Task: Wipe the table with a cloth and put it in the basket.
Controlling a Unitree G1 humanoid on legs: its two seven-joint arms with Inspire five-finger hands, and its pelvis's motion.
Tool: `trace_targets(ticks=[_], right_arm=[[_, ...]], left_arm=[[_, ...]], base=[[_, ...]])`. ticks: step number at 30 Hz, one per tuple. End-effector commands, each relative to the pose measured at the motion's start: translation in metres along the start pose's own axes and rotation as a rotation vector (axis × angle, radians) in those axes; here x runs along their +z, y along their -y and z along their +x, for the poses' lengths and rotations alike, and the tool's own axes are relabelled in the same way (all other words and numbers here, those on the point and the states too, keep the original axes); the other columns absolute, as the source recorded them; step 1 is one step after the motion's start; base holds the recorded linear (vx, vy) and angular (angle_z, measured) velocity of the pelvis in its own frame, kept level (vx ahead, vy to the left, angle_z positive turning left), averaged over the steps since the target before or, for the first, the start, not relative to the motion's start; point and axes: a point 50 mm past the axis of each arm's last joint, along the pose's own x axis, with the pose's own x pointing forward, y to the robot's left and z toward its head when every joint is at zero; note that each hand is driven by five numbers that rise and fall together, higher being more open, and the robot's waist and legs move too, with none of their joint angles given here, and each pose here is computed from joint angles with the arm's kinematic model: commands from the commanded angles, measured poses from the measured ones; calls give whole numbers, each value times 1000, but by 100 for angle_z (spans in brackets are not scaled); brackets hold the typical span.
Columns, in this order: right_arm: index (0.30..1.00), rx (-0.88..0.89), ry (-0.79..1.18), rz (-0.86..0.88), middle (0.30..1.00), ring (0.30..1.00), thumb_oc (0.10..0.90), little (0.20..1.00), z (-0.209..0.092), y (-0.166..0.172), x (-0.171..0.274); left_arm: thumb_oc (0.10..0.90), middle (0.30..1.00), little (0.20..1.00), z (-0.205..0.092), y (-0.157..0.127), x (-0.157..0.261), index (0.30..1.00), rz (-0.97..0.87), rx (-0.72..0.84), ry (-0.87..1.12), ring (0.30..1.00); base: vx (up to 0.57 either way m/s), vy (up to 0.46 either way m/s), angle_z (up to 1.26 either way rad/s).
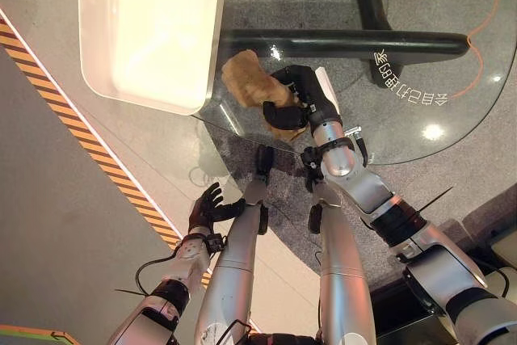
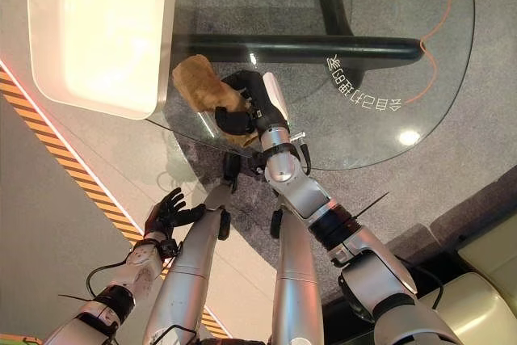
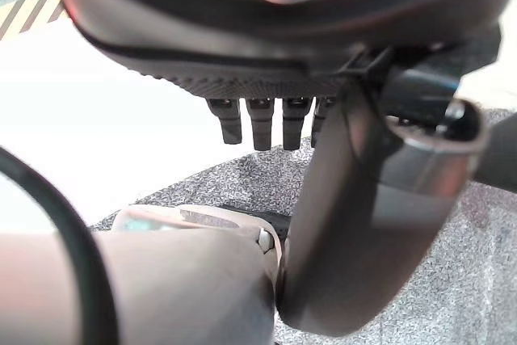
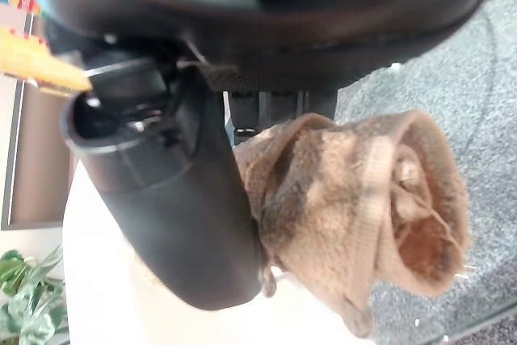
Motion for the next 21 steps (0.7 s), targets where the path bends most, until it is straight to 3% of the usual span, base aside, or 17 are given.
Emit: trace_targets(ticks=[1,7,14,21], right_arm=[[300,14,323,114,300,300,100,200,-11,-6,65],[300,-99,284,163,300,300,100,200,-8,9,57],[300,-257,248,226,300,300,100,200,-16,39,41],[300,-279,219,234,300,300,100,200,-32,53,22]], left_arm=[[800,900,900,-22,15,-45,900,-32,-20,-115,900],[800,900,900,-22,7,-36,900,-232,33,-43,900],[800,900,900,-28,2,-22,900,-532,-32,25,900],[800,900,900,-36,-11,-19,900,-604,-60,44,900]], base=[[0,0,0],[-12,-7,1],[-45,-49,1],[-38,-56,0]])
